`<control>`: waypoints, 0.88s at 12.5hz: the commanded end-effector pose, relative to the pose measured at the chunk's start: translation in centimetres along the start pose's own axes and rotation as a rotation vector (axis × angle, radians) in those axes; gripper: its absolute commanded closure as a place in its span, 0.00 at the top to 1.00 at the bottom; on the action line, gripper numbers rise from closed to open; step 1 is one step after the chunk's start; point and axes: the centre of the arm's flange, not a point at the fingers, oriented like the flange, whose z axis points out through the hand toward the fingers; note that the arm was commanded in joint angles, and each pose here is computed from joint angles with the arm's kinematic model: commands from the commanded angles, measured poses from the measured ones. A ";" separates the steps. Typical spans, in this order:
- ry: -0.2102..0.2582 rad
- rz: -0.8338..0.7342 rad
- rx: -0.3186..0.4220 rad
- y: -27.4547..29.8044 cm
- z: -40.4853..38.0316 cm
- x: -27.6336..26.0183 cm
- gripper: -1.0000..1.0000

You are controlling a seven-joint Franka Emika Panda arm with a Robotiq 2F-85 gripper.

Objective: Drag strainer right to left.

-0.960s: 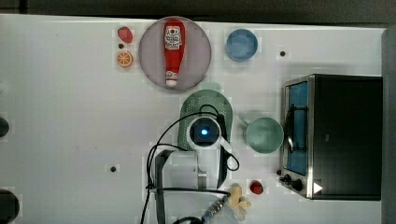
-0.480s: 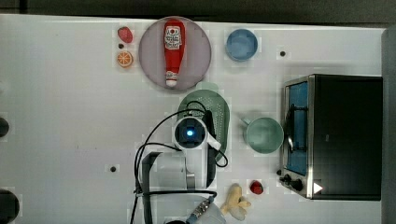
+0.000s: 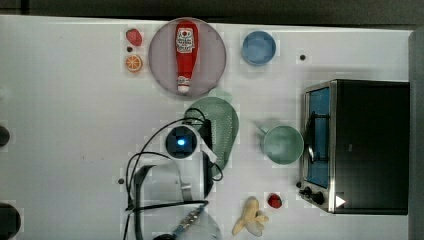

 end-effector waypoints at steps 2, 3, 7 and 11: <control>-0.010 0.074 0.005 0.7 -0.7 -8.0 1.00; -0.011 0.065 0.004 0.6 -0.6 -9.1 1.00; -0.019 0.021 0.015 -0.3 -0.2 -13.0 1.00; -0.047 0.025 0.004 -1.2 -0.3 -16.6 1.00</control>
